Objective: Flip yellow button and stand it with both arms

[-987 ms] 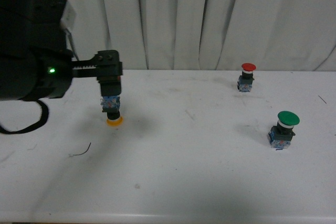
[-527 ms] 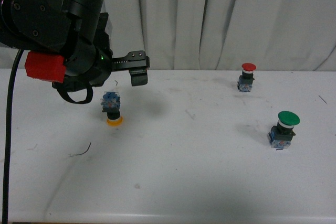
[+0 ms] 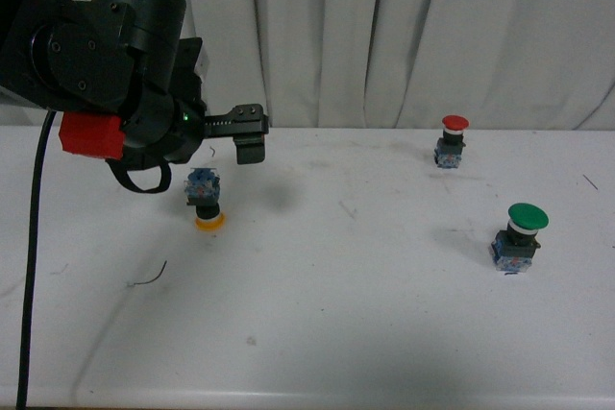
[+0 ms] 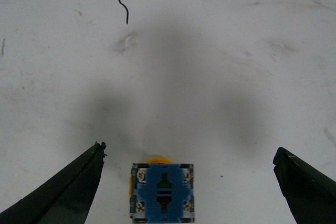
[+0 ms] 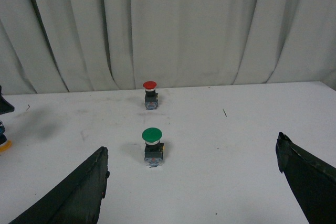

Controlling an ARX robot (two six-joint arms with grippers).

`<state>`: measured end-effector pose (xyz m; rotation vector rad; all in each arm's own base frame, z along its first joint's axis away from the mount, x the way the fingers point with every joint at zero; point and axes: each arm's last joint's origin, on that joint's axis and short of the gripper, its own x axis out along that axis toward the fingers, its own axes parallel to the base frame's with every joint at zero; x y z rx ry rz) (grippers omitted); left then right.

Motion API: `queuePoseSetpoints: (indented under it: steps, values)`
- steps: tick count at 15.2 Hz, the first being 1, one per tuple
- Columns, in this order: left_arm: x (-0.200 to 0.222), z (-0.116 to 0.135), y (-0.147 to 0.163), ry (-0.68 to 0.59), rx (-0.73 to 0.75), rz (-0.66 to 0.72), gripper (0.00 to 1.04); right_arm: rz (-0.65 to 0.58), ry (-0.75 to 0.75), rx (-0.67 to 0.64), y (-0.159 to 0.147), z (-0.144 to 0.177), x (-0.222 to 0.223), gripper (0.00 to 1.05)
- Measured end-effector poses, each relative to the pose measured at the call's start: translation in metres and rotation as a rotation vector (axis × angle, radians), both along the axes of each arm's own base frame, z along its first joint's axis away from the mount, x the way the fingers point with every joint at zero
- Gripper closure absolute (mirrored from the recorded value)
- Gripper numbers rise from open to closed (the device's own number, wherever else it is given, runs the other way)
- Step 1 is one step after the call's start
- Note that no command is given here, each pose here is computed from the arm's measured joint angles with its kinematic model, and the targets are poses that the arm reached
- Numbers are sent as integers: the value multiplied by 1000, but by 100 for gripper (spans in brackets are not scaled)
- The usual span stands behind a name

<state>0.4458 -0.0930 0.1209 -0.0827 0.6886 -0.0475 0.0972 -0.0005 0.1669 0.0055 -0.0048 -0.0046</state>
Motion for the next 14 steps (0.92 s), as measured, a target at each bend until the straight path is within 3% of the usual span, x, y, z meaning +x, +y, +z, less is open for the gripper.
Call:
queuePoseSetpoints:
  steps: [3, 10, 11, 14]
  values:
    - [-2, -19, 10, 47, 41, -8, 7, 0, 0, 0, 0, 0, 0, 7]
    - [-8, -23, -1, 81, 75, -52, 7, 0, 0, 0, 0, 0, 0, 7]
    - [-8, -24, -1, 82, 79, -49, 13, 0, 0, 0, 0, 0, 0, 7]
    - [-7, -24, 2, 90, 90, -31, 48, 0, 0, 0, 0, 0, 0, 7]
